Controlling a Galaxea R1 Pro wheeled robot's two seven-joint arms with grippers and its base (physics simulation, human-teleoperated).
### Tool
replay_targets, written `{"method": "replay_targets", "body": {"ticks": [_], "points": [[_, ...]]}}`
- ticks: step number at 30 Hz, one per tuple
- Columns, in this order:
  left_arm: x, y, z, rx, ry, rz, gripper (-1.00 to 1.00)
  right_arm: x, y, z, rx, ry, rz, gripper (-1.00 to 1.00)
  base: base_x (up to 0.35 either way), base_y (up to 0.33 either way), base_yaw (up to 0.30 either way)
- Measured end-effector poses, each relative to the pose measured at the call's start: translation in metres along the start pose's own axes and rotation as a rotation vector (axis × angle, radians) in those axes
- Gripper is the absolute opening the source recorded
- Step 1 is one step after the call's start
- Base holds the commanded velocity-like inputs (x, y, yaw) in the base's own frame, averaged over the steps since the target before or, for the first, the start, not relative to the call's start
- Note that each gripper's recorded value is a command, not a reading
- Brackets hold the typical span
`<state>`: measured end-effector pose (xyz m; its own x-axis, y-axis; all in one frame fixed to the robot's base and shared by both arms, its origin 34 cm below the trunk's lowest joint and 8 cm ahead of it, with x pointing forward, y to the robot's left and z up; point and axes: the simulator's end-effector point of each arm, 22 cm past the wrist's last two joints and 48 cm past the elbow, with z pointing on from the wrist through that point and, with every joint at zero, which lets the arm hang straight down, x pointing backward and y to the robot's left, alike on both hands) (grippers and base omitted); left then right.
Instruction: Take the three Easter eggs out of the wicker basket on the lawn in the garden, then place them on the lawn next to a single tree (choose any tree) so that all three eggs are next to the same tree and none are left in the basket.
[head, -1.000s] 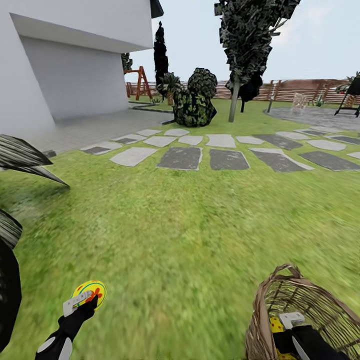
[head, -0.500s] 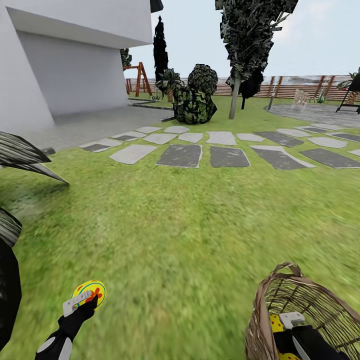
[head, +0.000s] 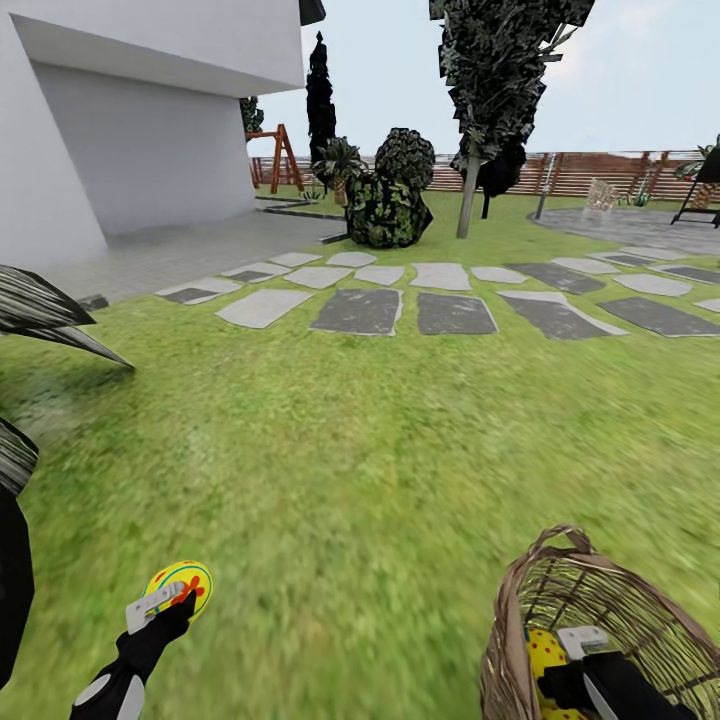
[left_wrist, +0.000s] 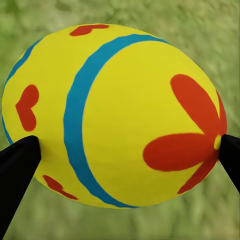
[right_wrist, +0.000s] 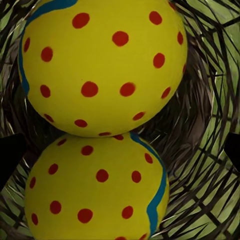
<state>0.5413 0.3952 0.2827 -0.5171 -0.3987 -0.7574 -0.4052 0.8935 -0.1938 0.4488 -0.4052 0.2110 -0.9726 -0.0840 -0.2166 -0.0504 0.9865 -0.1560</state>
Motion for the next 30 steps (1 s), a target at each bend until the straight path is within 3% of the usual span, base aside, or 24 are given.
{"method": "replay_targets", "body": {"ticks": [6,19,30], "points": [[0.011,0.004,0.002,-0.01,0.019,0.004,-1.0,0.007,0.014,0.007,-0.017,0.019,-0.002,1.0,0.0,0.0,0.0],[0.041,0.008,0.008,-0.025,0.073,0.009,-1.0,0.027,0.016,0.022,-0.02,0.071,-0.003,1.0,0.0,0.0,0.0],[0.042,0.005,0.008,-0.022,0.074,0.008,-1.0,0.027,0.017,0.022,-0.02,0.07,-0.004,1.0,0.0,0.0,0.0]]}}
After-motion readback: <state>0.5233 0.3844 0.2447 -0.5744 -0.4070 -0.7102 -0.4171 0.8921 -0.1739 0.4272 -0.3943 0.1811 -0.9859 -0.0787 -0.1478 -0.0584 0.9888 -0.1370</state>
